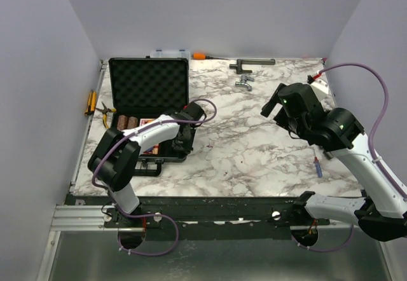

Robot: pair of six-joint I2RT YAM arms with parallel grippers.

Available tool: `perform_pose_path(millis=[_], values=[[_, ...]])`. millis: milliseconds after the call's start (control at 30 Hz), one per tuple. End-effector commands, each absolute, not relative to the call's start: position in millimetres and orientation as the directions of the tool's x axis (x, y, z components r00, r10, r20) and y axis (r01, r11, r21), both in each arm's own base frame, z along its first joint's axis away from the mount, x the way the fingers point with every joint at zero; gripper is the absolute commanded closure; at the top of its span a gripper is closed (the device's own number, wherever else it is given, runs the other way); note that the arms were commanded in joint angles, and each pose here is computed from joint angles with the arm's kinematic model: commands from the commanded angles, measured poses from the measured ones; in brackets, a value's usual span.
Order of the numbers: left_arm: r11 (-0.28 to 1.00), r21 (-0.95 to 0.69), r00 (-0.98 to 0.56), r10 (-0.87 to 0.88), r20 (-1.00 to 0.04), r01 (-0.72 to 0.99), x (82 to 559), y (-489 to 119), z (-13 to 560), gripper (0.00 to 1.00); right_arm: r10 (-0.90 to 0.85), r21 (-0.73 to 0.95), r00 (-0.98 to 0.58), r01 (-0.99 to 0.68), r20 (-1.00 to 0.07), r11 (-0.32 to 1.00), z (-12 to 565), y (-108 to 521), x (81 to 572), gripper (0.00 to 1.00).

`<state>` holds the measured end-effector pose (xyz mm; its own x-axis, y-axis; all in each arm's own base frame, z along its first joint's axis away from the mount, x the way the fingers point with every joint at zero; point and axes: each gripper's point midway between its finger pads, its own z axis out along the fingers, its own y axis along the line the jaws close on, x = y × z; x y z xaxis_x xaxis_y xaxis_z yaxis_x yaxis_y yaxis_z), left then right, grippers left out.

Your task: Pack up texas hold em set

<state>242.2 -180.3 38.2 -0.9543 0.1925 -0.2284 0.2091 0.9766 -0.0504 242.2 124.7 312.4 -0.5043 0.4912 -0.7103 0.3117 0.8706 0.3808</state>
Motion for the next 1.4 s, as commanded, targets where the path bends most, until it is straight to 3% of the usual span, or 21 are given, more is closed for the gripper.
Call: perform_pose_path(millis=[0, 333, 533, 700, 833, 1100, 1367], values=[[0.883, -0.24, -0.902, 0.34, -0.267, 0.404, 223, -275, 51, 0.82, 0.487, 0.368, -0.476, 0.326, -0.732, 0.871, 323, 117, 243, 0.0], [0.746, -0.28, -0.794, 0.534, -0.291, 0.604, 181, -378, 76, 0.83, 0.463, 0.34, -0.435, 0.332, -0.772, 0.88, 335, 107, 247, 0.0], [0.687, -0.235, -0.722, 0.618, -0.311, 0.688, 162, -399, 87, 0.68, 0.446, 0.333, -0.416, 0.318, -0.793, 0.888, 344, 109, 254, 0.0], [0.688, -0.23, -0.717, 0.598, -0.358, 0.689, 161, -392, 110, 0.44, 0.436, 0.338, -0.408, 0.293, -0.802, 0.895, 353, 117, 264, 0.0], [0.692, -0.225, -0.712, 0.577, -0.4, 0.686, 162, -386, 127, 0.3, 0.425, 0.337, -0.413, 0.27, -0.806, 0.902, 357, 127, 272, 0.0], [0.769, -0.129, -0.704, 0.486, -0.518, 0.626, 172, -340, 162, 0.16, 0.372, 0.329, -0.434, 0.173, -0.821, 0.928, 372, 161, 299, 0.0], [0.851, -0.088, -0.723, 0.38, -0.576, 0.517, 172, -270, 169, 0.12, 0.35, 0.359, -0.463, 0.073, -0.814, 0.931, 390, 205, 330, 0.0]])
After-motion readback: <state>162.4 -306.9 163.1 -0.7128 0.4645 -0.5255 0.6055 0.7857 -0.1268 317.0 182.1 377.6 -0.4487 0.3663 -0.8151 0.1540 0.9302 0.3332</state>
